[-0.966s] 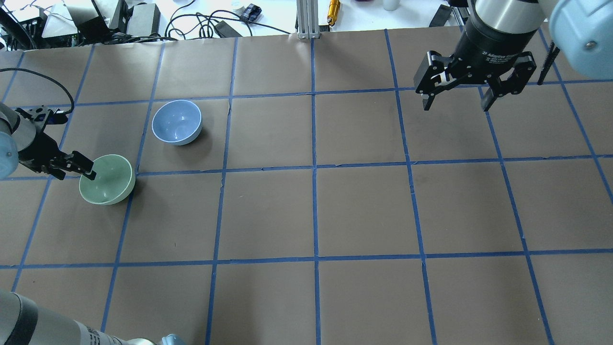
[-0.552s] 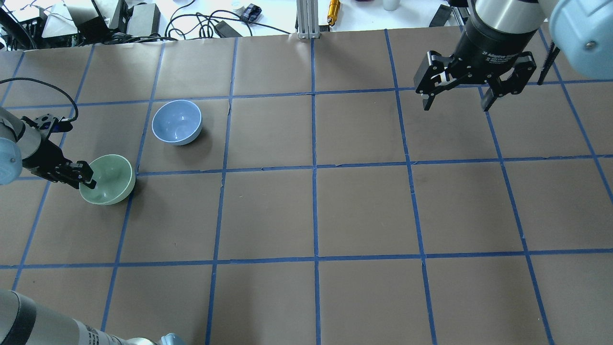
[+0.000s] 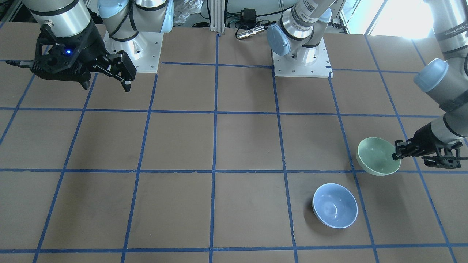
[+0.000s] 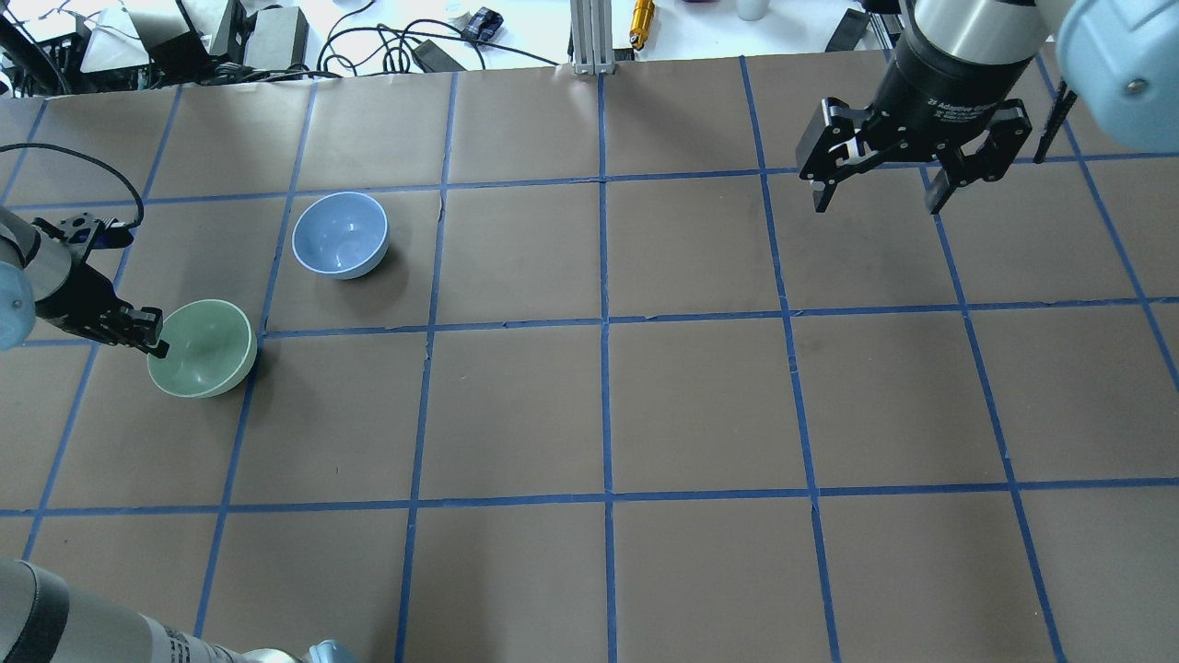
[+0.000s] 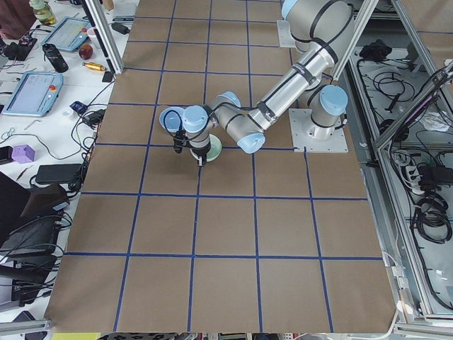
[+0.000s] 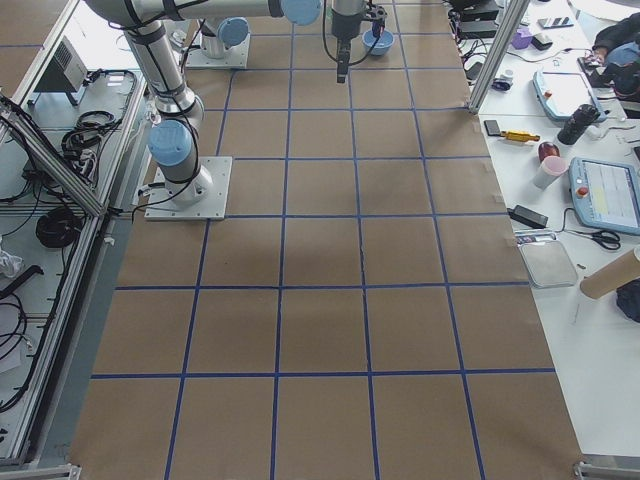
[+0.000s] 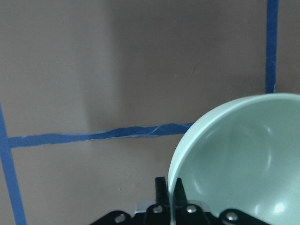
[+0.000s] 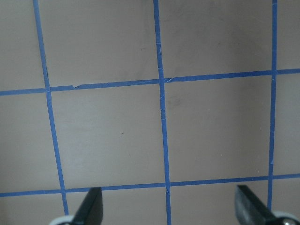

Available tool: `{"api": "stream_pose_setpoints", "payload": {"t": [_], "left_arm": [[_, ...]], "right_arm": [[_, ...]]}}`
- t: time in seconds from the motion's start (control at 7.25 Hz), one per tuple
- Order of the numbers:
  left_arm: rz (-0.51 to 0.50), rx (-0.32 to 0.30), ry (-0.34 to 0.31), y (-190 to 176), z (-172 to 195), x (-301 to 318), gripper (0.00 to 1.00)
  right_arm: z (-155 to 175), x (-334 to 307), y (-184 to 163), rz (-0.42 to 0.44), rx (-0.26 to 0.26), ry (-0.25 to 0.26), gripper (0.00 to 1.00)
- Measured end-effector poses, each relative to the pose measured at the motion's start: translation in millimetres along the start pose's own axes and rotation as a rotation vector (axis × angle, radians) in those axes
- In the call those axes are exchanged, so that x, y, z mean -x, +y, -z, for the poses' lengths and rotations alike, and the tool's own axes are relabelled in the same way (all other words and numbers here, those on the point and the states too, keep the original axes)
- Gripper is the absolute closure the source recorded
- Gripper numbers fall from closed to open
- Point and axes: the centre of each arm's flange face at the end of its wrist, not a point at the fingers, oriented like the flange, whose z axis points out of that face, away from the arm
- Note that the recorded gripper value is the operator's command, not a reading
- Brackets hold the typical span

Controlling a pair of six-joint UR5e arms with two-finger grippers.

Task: Stack green bowl on blue bowl
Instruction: 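Lift the green bowl and carry it over the light blue bowl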

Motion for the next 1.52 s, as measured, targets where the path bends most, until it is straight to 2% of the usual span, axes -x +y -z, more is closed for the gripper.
{"api": "stream_pose_setpoints", "payload": {"t": [0.28, 0.55, 0.83, 1.24, 1.52], "left_arm": [[-0.028, 0.002, 0.006, -32.6, 51.3, -19.6, 0.96], [-0.042, 0.002, -0.007, -77.8, 68.7, -110.8, 0.96], [-0.025, -0.008, -0.018, -100.0, 59.0, -169.7, 0.96], [-0.033, -0.070, -0.044, -135.0, 34.4, -166.9, 0.96], [-0.027, -0.056, -0.038, -147.0, 19.9, -161.6, 0.96]], "right_arm": [[0.0, 0.0, 0.0, 0.000, 0.000, 0.000, 0.00], [0.0, 0.0, 0.0, 0.000, 0.000, 0.000, 0.00], [0.0, 0.0, 0.0, 0.000, 0.000, 0.000, 0.00], [0.0, 0.0, 0.0, 0.000, 0.000, 0.000, 0.00], [-0.1, 0.0, 0.0, 0.000, 0.001, 0.000, 0.00]]}}
